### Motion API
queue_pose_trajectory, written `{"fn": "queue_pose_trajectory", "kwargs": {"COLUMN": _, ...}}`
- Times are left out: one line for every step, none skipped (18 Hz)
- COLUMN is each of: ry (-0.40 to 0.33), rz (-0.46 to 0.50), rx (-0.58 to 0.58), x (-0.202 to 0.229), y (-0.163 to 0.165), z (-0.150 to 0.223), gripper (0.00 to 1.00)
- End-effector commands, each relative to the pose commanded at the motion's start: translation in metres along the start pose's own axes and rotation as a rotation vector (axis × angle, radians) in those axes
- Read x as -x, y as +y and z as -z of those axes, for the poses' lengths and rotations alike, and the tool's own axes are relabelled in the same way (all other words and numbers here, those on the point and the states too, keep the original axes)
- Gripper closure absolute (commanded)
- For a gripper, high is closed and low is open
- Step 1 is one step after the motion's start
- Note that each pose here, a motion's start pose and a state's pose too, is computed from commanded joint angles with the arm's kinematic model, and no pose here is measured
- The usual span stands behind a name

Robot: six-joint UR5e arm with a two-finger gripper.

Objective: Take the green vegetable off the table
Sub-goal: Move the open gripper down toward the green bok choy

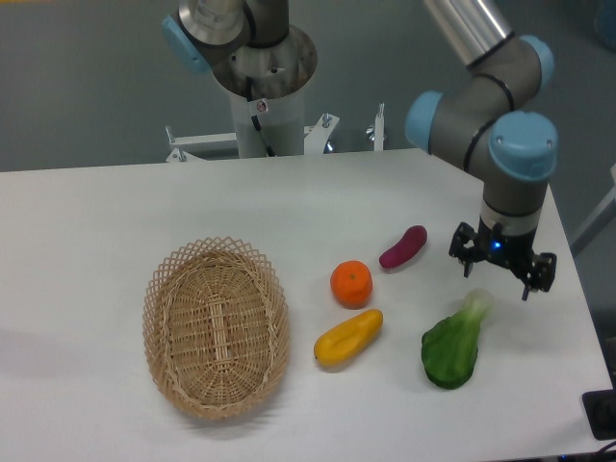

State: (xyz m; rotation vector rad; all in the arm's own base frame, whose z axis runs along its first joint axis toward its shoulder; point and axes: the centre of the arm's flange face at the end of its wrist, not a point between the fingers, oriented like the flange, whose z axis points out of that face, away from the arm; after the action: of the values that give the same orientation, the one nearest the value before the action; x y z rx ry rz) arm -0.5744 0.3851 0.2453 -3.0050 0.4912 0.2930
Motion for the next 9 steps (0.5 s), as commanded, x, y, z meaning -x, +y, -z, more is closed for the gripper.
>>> {"fn": "queue_pose_trajectory", "kwargs": {"ry": 0.005, "rz": -0.020, "rx": 0.000, "x": -0.001, "y": 0.000, "z": -0.003, "gripper": 0.00}}
{"fn": "queue_pose_trajectory", "kwargs": {"ry": 0.012, "rz": -0.024, "rx": 0.001, "x": -0.001, "y": 0.000, "z": -0.008, "gripper": 0.00}}
{"fn": "queue_pose_trajectory", "kwargs": {"ry": 0.015, "rz": -0.029, "rx": 0.002, "x": -0.001, "y": -0.001, "z": -0.011, "gripper": 0.00}}
{"fn": "queue_pose_trajectory", "kwargs": {"ry": 0.014, "rz": -0.029, "rx": 0.001, "x": -0.001, "y": -0.002, "z": -0.015, "gripper": 0.00}}
{"fn": "queue_pose_trajectory", "kwargs": {"ry": 0.010, "rz": -0.032, "rx": 0.001, "x": -0.001, "y": -0.003, "z": -0.020, "gripper": 0.00}}
{"fn": "queue_pose_trajectory", "kwargs": {"ry": 0.008, "rz": -0.034, "rx": 0.002, "x": -0.001, "y": -0.003, "z": -0.023, "gripper": 0.00}}
{"fn": "queue_pose_trajectory", "kwargs": {"ry": 0.009, "rz": -0.034, "rx": 0.004, "x": -0.001, "y": -0.003, "z": -0.027, "gripper": 0.00}}
{"fn": "queue_pose_trajectory", "kwargs": {"ry": 0.008, "rz": -0.034, "rx": 0.004, "x": 0.000, "y": -0.003, "z": -0.027, "gripper": 0.00}}
{"fn": "queue_pose_trajectory", "kwargs": {"ry": 0.006, "rz": -0.034, "rx": 0.004, "x": 0.001, "y": -0.003, "z": -0.027, "gripper": 0.00}}
